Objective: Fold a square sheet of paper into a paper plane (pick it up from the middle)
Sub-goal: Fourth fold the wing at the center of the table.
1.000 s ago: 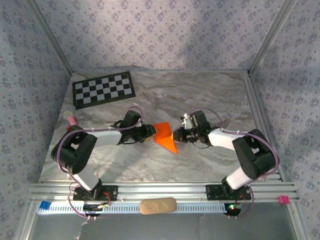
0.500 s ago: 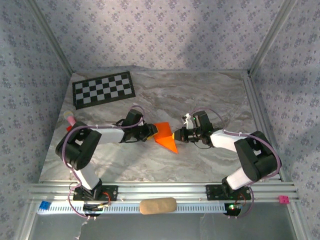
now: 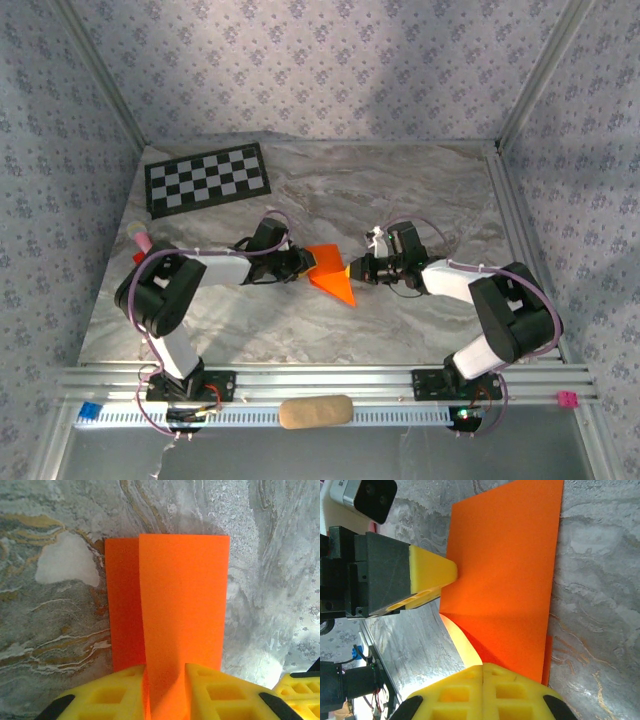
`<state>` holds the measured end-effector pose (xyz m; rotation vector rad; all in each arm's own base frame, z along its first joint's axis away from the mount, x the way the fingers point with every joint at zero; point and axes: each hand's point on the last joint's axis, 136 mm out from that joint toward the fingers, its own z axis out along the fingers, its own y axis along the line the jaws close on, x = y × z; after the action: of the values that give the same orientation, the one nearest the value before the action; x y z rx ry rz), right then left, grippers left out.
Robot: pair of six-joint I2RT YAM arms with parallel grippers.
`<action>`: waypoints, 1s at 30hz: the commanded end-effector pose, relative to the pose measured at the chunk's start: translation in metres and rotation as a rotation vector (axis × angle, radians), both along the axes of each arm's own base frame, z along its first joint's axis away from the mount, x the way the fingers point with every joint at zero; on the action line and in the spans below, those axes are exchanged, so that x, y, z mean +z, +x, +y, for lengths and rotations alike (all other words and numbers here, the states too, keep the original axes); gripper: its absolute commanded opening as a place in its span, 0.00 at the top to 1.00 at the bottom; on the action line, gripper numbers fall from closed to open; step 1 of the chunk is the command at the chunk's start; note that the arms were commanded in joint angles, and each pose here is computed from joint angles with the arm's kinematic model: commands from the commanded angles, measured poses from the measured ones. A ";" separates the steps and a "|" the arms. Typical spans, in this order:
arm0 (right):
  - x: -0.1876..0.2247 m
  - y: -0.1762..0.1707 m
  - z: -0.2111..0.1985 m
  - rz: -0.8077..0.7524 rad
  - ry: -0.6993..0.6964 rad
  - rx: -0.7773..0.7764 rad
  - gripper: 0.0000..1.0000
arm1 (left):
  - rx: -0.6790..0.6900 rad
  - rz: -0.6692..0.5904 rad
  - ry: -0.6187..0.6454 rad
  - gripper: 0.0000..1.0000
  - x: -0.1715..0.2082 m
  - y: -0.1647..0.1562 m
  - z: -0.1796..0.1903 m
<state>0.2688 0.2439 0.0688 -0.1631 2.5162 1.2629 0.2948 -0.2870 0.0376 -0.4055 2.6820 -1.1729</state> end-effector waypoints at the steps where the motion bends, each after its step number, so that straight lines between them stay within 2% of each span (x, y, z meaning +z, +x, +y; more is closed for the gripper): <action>1: 0.000 -0.002 -0.003 0.004 -0.001 -0.003 0.98 | 0.001 -0.031 -0.017 0.75 0.011 0.006 -0.006; 6: -0.006 -0.004 -0.005 0.021 -0.037 0.003 0.95 | 0.009 -0.040 -0.022 0.84 0.013 0.007 -0.006; 9: -0.010 -0.005 -0.007 0.024 -0.074 0.002 0.87 | 0.018 -0.044 -0.028 0.88 0.015 0.006 -0.005; 11: -0.009 -0.003 -0.009 0.019 -0.105 -0.009 0.79 | 0.029 -0.049 -0.027 0.91 0.016 0.006 -0.003; 14: -0.008 -0.002 -0.017 -0.015 -0.196 -0.028 0.69 | 0.050 -0.056 -0.019 0.92 0.018 0.005 0.000; 18: -0.002 -0.003 -0.028 -0.075 -0.315 -0.059 0.62 | 0.077 -0.067 -0.006 0.94 0.022 0.002 0.001; 22: 0.010 -0.002 -0.031 -0.165 -0.350 -0.091 0.62 | 0.112 -0.072 0.007 0.94 0.025 -0.001 0.000; 28: 0.034 0.003 -0.040 -0.443 -0.419 -0.197 0.60 | 0.158 -0.093 0.019 0.94 0.031 -0.005 0.000; 30: 0.039 0.000 -0.039 -0.522 -0.423 -0.180 0.59 | 0.165 -0.095 0.020 0.94 0.033 -0.005 0.001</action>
<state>0.2562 0.2202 0.1017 -0.3056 2.3415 0.6733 0.2874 -0.2918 0.0639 -0.4899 2.5600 -1.1100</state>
